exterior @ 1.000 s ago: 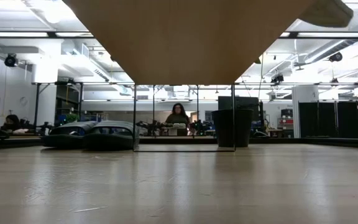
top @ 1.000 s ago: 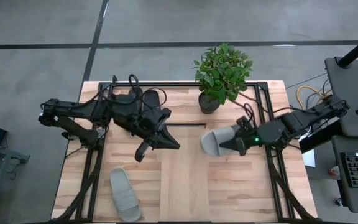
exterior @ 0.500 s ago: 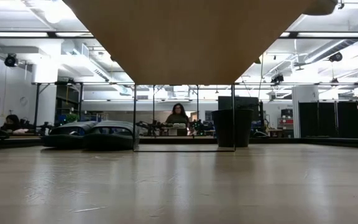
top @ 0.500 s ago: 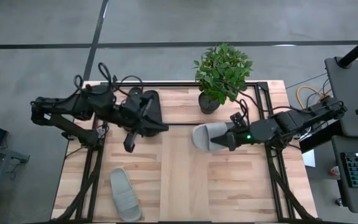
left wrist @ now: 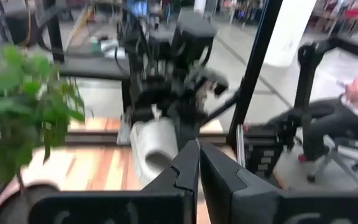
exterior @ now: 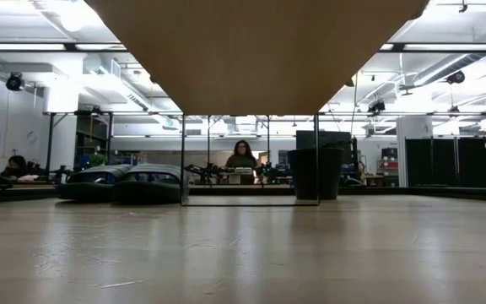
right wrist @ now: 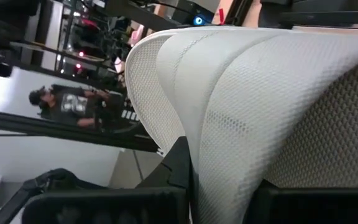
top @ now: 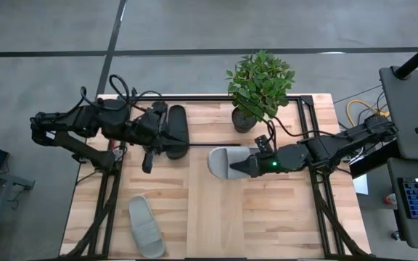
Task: Pick and place slides into the shelf
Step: Put the right gray slipper on the shelf
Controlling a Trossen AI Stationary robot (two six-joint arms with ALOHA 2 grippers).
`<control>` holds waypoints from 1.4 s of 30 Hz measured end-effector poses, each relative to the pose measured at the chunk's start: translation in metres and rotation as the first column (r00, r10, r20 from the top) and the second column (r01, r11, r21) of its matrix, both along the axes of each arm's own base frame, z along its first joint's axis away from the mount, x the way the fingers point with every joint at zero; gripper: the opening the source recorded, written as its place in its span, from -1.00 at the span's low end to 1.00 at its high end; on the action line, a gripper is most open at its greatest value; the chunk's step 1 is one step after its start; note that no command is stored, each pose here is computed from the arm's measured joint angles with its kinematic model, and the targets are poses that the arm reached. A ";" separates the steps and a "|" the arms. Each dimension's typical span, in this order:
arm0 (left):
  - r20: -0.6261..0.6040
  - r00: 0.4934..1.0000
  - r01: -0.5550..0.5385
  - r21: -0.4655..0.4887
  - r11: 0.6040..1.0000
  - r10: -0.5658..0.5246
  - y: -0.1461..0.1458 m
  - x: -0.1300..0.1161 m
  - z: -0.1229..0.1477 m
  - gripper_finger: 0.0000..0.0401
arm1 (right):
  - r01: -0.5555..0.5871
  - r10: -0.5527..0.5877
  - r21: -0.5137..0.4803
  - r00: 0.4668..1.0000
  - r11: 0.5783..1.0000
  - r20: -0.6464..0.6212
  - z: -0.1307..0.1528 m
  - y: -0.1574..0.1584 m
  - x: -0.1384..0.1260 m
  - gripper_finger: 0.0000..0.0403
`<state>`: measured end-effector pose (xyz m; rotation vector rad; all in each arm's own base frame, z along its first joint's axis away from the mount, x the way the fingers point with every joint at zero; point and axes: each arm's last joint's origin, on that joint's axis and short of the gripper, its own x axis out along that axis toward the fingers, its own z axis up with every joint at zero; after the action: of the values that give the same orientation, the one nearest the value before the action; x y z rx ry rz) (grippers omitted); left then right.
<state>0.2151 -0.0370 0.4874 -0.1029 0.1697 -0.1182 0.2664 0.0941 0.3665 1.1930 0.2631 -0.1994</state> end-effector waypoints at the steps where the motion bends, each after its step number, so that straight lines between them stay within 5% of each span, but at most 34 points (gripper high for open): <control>1: -0.025 1.000 -0.001 0.002 1.000 0.001 0.000 -0.001 -0.002 -1.00 | 0.007 -0.007 0.004 1.000 1.000 0.013 0.001 -0.001 0.002 -0.96; 14: -0.118 0.988 0.073 -0.193 0.978 -0.097 -0.004 0.000 -0.009 -0.95 | 0.098 -0.088 -0.109 0.991 0.989 0.098 0.020 -0.011 0.001 -0.96; 22: -0.131 0.991 -0.015 -0.308 0.951 -0.026 -0.003 0.004 -0.009 -0.45 | 0.090 -0.064 -0.203 0.989 0.975 0.130 0.038 -0.011 0.009 -0.96; 30: -0.150 0.980 -0.189 -0.475 0.860 0.133 0.000 0.011 -0.011 0.04 | 0.060 -0.030 -0.297 0.994 0.953 0.105 0.051 -0.006 0.023 -0.96; 42: -0.178 0.971 -0.235 -0.554 0.799 0.163 -0.001 0.018 -0.014 0.20 | 0.036 -0.020 -0.362 0.999 0.932 0.049 0.063 -0.004 0.028 -0.96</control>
<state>0.2329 -0.0377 0.4732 -0.7352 0.2407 0.0542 0.2945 0.0900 0.4293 0.8327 0.1608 -0.2352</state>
